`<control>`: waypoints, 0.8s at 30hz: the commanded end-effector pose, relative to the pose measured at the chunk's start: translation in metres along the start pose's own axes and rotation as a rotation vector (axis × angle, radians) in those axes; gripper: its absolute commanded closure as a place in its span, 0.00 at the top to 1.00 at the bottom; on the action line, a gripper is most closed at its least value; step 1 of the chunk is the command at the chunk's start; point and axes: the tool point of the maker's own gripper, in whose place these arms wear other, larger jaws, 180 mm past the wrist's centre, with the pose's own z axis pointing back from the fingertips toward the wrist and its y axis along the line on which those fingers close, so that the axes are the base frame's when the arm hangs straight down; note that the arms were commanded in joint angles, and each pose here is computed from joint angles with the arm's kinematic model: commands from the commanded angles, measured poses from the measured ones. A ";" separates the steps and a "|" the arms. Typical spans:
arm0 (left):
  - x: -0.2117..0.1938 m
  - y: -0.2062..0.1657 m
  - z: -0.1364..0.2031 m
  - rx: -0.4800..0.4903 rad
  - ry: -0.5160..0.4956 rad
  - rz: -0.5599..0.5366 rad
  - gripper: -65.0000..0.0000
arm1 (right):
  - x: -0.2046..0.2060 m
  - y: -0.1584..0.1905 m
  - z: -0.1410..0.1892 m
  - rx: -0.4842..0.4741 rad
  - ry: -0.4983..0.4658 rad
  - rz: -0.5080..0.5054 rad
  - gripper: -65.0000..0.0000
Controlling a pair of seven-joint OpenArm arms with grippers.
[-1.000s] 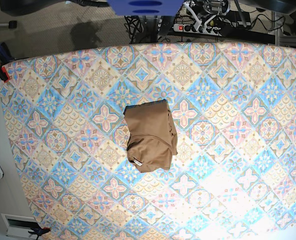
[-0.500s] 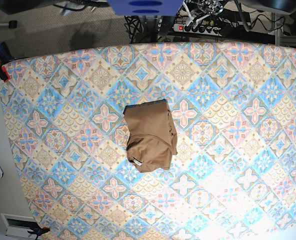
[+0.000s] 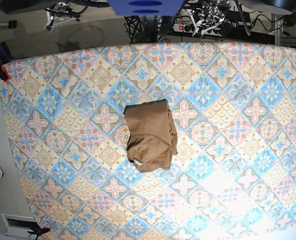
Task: Layout the t-shirt on the table in an organized manner, then fold the t-shirt properly
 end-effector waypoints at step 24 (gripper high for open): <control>0.028 0.004 -0.001 0.005 -0.045 -0.002 0.00 | -0.093 0.070 0.029 -0.071 0.148 0.043 0.00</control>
